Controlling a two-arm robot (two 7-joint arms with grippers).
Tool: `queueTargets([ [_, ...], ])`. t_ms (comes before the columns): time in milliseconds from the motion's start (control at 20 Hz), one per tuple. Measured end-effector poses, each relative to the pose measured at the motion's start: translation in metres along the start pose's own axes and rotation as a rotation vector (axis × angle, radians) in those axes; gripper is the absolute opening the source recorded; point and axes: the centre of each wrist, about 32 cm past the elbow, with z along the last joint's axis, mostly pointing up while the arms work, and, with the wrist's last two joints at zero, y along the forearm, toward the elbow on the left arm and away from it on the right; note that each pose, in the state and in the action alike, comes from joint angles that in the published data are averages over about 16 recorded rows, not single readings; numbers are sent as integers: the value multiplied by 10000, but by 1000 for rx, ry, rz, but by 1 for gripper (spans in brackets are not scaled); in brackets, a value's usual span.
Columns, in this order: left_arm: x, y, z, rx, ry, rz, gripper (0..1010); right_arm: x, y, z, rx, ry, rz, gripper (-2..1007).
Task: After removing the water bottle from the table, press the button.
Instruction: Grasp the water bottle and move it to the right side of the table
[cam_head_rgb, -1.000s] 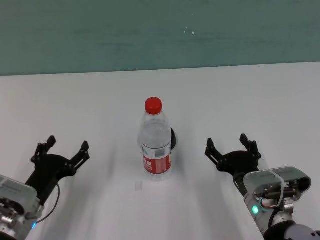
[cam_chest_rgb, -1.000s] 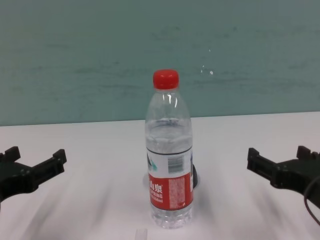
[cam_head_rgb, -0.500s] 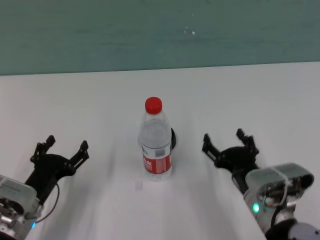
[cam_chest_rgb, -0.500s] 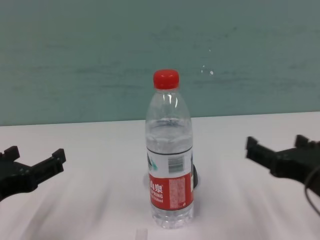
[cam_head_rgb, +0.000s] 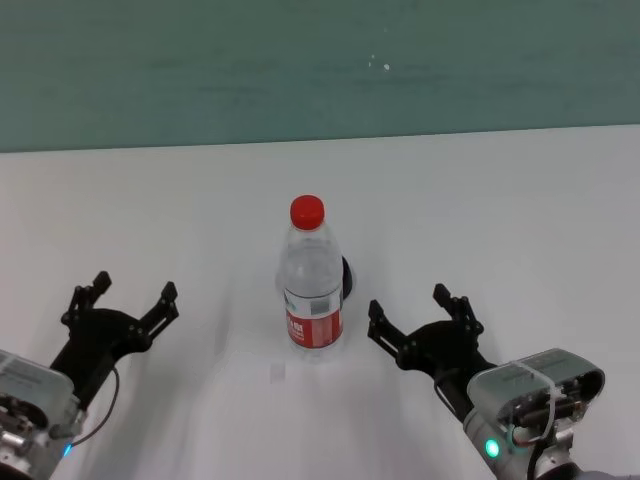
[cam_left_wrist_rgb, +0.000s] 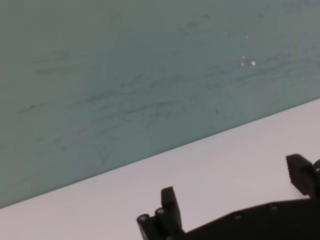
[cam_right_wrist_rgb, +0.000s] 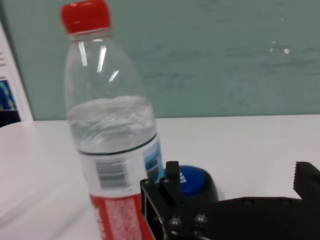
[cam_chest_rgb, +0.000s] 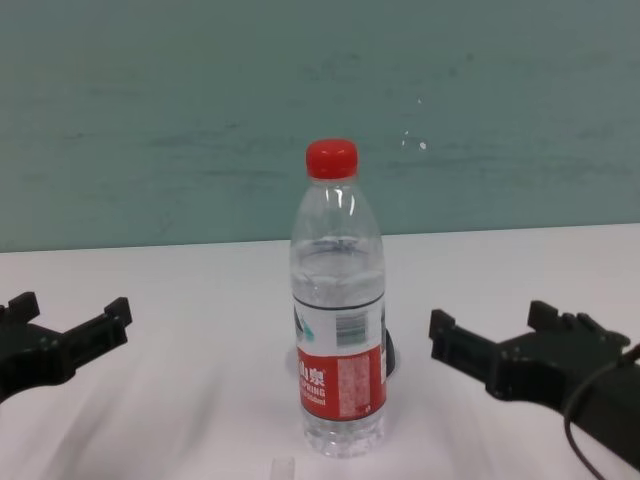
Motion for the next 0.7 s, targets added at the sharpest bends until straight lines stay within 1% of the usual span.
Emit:
queueTargets([
  [200, 0, 0, 0, 0, 0, 0, 1003, -46, -35, 15, -13, 1, 38, 1002],
  [350, 0, 0, 0, 0, 0, 0, 1003, -71, -45, 29, -20, -2, 67, 1002],
  [550, 0, 0, 0, 0, 0, 0, 1003, -95, -38, 49, -27, -7, 102, 1002],
  [700, 0, 0, 0, 0, 0, 0, 1003, -109, -15, 63, -32, -13, 126, 1002],
])
